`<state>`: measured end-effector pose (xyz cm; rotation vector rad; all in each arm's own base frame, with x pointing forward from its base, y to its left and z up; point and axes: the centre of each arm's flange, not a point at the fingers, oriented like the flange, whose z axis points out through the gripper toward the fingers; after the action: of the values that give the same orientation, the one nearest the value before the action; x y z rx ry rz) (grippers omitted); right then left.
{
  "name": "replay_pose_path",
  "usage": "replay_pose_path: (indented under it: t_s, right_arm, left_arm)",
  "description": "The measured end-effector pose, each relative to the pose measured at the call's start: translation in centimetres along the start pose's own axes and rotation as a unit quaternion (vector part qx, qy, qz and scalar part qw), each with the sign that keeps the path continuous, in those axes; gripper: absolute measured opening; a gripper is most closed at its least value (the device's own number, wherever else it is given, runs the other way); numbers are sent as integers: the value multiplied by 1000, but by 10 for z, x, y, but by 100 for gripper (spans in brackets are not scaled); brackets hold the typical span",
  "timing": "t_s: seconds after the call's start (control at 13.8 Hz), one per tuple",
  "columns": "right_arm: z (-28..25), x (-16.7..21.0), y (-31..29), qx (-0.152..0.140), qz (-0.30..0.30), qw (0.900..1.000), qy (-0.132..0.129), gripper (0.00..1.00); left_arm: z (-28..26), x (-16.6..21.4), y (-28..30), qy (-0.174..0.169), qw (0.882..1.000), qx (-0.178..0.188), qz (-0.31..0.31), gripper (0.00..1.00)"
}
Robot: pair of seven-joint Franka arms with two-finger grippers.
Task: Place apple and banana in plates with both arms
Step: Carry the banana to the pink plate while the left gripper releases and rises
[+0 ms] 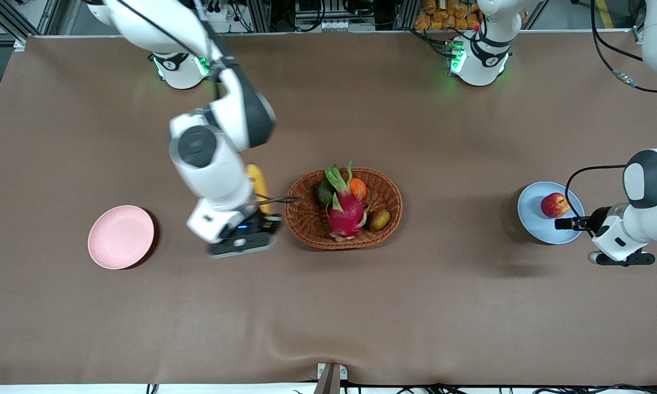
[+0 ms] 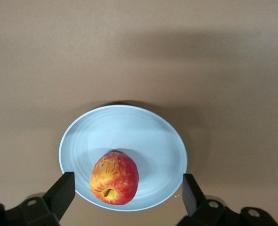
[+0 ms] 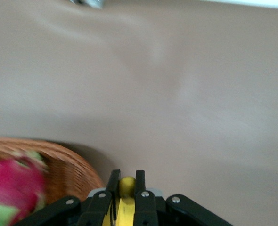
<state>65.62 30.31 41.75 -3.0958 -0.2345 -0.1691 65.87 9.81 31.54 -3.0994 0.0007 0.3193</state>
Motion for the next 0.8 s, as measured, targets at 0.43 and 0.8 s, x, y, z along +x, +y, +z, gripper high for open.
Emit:
replay_pose_path:
  t_s: [0.43, 0.8]
  right_arm:
    - [61, 4, 251, -64, -31, 993, -99, 16]
    - [112, -1, 343, -75, -112, 987, -90, 16]
  left_arm:
    - [-62, -8, 46, 33, 999, 13, 32, 100]
    - [-138, -46, 114, 41, 996, 42, 73, 100]
